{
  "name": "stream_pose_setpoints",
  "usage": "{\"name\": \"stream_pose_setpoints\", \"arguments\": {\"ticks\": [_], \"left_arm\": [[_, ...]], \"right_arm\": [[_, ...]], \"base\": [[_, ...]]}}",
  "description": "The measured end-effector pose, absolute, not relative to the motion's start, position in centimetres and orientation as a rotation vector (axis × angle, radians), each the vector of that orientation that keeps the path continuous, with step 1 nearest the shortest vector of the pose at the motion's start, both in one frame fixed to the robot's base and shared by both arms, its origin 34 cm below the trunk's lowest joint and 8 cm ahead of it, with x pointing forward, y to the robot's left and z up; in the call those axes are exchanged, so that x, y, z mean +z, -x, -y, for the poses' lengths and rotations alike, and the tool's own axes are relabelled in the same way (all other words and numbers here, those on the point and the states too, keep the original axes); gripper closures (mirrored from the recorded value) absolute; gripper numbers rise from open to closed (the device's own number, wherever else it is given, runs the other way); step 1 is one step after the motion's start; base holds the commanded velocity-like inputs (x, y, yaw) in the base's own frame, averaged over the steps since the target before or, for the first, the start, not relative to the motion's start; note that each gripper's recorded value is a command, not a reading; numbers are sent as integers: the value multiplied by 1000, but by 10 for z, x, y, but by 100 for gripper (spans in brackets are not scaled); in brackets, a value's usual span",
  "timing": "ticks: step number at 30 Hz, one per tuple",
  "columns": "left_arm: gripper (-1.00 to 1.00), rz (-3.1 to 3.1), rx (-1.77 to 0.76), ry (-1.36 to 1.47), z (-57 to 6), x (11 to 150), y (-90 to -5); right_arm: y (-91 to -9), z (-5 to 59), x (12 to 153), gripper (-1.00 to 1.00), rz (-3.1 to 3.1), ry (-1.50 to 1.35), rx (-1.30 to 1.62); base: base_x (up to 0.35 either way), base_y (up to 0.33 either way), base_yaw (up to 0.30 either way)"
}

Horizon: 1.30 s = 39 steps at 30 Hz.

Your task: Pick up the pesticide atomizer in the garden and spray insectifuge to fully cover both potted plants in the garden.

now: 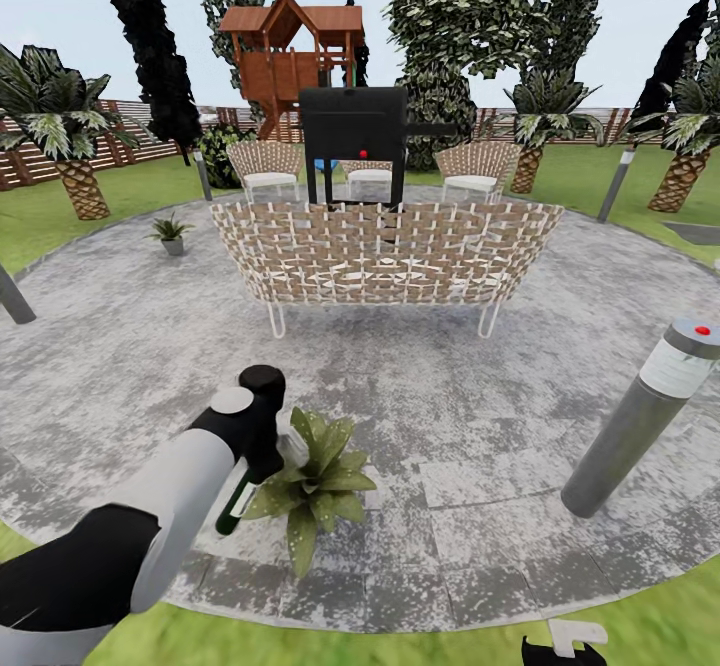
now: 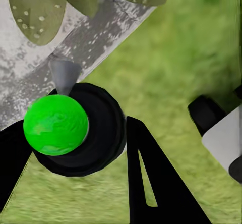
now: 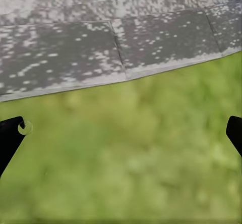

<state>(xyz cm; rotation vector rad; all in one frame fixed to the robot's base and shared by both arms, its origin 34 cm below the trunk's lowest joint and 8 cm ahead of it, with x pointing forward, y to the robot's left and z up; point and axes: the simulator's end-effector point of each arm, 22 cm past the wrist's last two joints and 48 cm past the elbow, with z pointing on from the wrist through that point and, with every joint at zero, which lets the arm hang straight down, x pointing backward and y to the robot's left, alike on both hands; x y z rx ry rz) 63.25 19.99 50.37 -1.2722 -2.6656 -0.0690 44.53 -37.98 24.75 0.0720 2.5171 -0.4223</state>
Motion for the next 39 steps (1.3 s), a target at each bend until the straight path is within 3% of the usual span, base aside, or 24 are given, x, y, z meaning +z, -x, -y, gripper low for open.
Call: {"name": "stream_pose_setpoints", "arguments": {"ticks": [18, 39], "left_arm": [[100, 2650, -59, 1267, -198, 498, -626], [100, 2660, -53, 1075, -216, 466, -591]], "right_arm": [[-445, 381, 248, -100, -2517, -72, -425], [-444, 384, 248, -100, -2519, -67, -430]], "base": [[0, 0, -226], [0, 0, -7]]}}
